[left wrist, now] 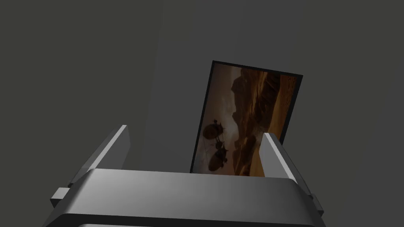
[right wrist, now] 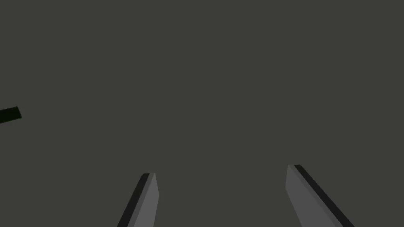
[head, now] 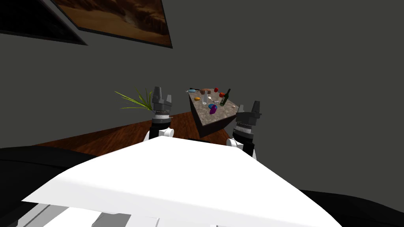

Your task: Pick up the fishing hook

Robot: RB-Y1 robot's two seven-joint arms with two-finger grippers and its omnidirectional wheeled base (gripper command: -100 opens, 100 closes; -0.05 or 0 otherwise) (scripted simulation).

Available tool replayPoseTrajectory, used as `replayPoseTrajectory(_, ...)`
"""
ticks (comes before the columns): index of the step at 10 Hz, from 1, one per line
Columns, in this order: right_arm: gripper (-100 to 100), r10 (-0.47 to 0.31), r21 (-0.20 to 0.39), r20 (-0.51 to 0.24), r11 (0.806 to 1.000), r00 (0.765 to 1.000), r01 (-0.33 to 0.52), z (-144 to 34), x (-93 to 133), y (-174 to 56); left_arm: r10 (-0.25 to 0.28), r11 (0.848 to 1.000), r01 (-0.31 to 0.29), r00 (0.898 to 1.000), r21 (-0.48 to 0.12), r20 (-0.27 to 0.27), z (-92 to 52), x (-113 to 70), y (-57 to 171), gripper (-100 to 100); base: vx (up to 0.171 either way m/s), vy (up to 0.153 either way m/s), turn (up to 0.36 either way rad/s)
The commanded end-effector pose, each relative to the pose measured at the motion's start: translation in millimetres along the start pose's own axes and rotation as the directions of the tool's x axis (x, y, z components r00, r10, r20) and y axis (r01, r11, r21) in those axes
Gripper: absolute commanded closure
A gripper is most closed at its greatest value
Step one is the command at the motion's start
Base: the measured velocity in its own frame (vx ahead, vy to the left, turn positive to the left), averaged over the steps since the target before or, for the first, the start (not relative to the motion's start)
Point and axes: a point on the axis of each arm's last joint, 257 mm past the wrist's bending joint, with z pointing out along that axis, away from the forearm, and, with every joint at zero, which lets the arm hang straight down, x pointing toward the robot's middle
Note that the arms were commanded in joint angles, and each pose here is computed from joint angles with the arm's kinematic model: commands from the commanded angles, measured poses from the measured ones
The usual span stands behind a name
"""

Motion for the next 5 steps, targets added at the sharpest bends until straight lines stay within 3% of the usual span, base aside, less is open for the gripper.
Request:
replayPoseTrajectory(1,-100,-0.039,0.032,-0.048,0.999,0.998,0.040,-5.2,6,-11,0.000,1.000,0.000,1.000,0.000,0.000,0.0,0.0,0,0,-0.028,-0.008,0.122)
replayPoseTrajectory(5,-100,-0.139,0.120,-0.158,0.980,0.978,0.158,-25.4,16,-46,0.000,1.000,0.000,1.000,0.000,0.000,0.0,0.0,0,0,-0.080,-0.033,0.165)
